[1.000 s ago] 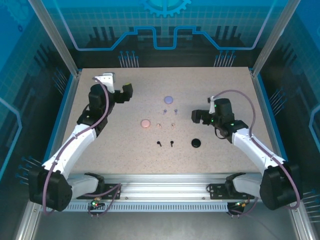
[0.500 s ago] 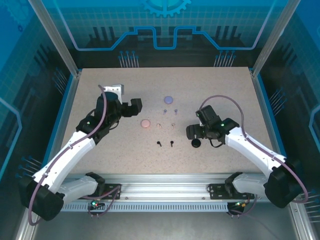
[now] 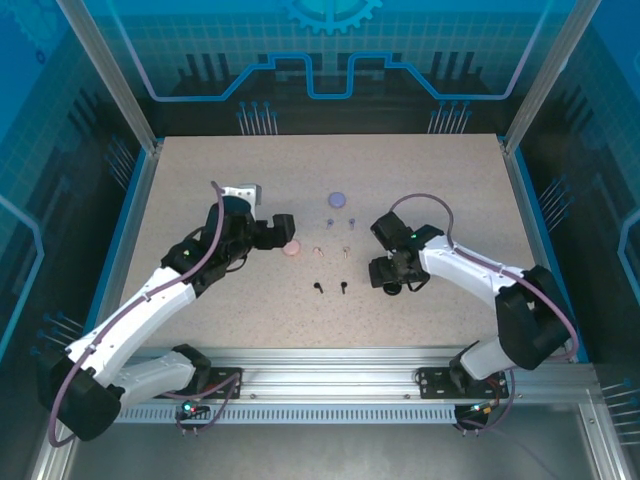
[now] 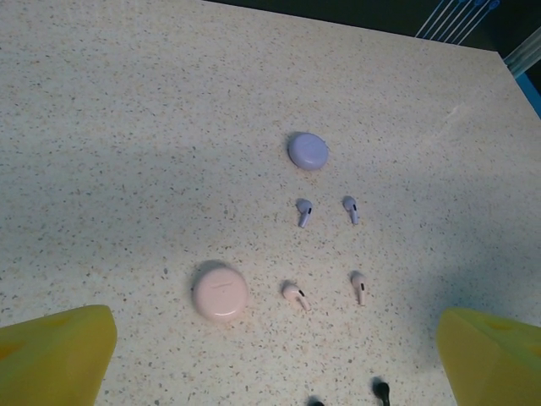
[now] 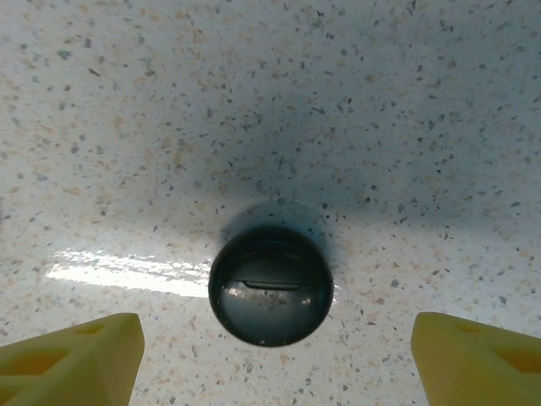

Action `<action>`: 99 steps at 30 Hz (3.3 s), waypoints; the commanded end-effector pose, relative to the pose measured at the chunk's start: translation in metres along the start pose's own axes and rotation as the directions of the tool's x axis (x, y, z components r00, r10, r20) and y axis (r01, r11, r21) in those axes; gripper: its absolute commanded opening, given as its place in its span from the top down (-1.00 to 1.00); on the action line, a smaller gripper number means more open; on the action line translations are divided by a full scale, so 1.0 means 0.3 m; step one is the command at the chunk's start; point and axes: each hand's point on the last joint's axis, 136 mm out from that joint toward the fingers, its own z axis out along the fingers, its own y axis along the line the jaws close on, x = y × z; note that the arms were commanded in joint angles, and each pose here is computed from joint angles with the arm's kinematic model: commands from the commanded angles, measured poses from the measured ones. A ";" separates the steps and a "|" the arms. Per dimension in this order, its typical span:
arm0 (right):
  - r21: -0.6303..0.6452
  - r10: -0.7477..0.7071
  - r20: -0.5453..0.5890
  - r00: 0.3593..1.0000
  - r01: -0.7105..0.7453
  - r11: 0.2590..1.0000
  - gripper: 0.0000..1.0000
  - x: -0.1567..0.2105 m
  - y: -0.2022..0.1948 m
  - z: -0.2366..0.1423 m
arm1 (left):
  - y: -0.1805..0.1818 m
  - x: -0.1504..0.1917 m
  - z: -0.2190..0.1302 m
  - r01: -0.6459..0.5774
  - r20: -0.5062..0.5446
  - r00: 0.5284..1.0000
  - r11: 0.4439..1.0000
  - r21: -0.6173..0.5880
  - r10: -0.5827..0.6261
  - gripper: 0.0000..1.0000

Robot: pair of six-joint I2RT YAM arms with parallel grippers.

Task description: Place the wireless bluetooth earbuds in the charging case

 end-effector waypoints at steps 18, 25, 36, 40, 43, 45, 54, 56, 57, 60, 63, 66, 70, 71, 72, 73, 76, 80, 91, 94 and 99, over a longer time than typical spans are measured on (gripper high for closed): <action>0.006 0.016 -0.071 0.997 -0.016 1.000 -0.40 0.034 0.027 0.131 | -0.052 -0.030 0.004 0.103 0.029 0.994 0.993 0.050 -0.104 -0.98; 0.013 0.020 -0.083 0.996 -0.019 1.000 -0.35 0.044 0.020 0.161 | -0.050 -0.016 0.008 0.114 0.027 0.993 0.992 0.052 -0.116 -0.98; 0.003 0.031 -0.110 0.993 -0.031 1.000 -0.06 0.084 0.016 0.196 | -0.065 0.006 0.014 0.105 0.015 0.994 0.992 0.072 -0.106 -0.98; -0.014 0.050 -0.107 0.993 -0.051 0.999 0.05 0.098 0.017 0.191 | -0.066 0.010 0.013 0.111 0.014 0.994 0.991 0.073 -0.112 -0.97; -0.037 0.066 -0.092 0.994 -0.070 0.997 0.11 0.097 0.025 0.169 | -0.067 0.013 0.012 0.126 0.011 0.992 0.989 0.074 -0.127 -0.97; -0.065 0.084 -0.071 0.994 -0.089 0.994 0.14 0.086 0.037 0.139 | -0.065 0.015 0.016 0.134 0.012 0.991 0.988 0.072 -0.135 -0.98; -0.305 0.260 0.121 0.958 -0.214 0.928 0.16 -0.115 0.166 -0.150 | -0.093 0.031 0.082 0.090 0.027 0.995 0.988 0.122 -0.094 -0.97; -0.359 0.320 0.146 0.936 -0.252 0.899 0.17 -0.173 0.198 -0.211 | -0.116 0.023 0.096 0.077 0.051 0.995 0.983 0.165 -0.087 -0.98; -0.387 0.347 0.162 0.924 -0.264 0.884 0.17 -0.206 0.217 -0.243 | -0.132 0.019 0.101 0.069 0.062 0.995 0.978 0.195 -0.083 -0.97; -0.445 0.440 0.175 0.881 -0.328 0.833 0.17 -0.296 0.258 -0.313 | -0.174 0.008 0.108 0.071 0.098 0.990 0.956 0.285 -0.103 -0.98; -0.497 0.518 0.163 0.840 -0.384 0.778 0.18 -0.383 0.301 -0.362 | -0.224 -0.009 0.100 0.072 0.125 0.983 0.917 0.391 -0.131 -0.98; -0.529 0.589 0.138 0.796 -0.443 0.723 0.19 -0.451 0.332 -0.391 | -0.248 -0.017 0.095 0.109 0.122 0.974 0.862 0.495 -0.193 -0.98; -0.576 0.684 0.082 0.724 -0.526 0.626 0.19 -0.507 0.364 -0.406 | -0.244 -0.042 0.098 0.206 0.088 0.941 0.759 0.618 -0.327 -0.98; -0.584 0.707 0.067 0.704 -0.548 0.600 0.19 -0.515 0.371 -0.409 | -0.243 -0.045 0.099 0.221 0.080 0.933 0.734 0.642 -0.350 -0.98; -0.589 0.729 0.057 0.682 -0.567 0.577 0.19 -0.523 0.377 -0.412 | -0.240 -0.049 0.104 0.234 0.075 0.926 0.718 0.656 -0.370 -0.97; -0.591 0.744 0.050 0.666 -0.581 0.559 0.19 -0.527 0.381 -0.413 | -0.242 -0.048 0.106 0.237 0.072 0.923 0.706 0.667 -0.378 -0.97; -0.600 0.779 0.035 0.626 -0.610 0.517 0.19 -0.539 0.402 -0.431 | -0.245 -0.038 0.128 0.248 0.063 0.916 0.685 0.685 -0.395 -0.97; -0.605 0.810 0.030 0.586 -0.634 0.481 0.21 -0.546 0.427 -0.453 | -0.258 -0.028 0.153 0.255 0.044 0.914 0.656 0.710 -0.403 -0.98; -0.618 0.826 0.046 0.562 -0.633 0.466 0.21 -0.563 0.468 -0.487 | -0.272 0.001 0.193 0.258 0.032 0.916 0.649 0.716 -0.399 -0.60; -0.614 0.827 0.049 0.560 -0.636 0.467 0.21 -0.561 0.467 -0.483 | -0.288 0.008 0.201 0.254 0.027 0.920 0.646 0.720 -0.392 -0.52; -0.615 0.826 0.047 0.562 -0.635 0.468 0.21 -0.559 0.470 -0.477 | -0.308 0.021 0.223 0.254 0.019 0.923 0.645 0.721 -0.385 -0.48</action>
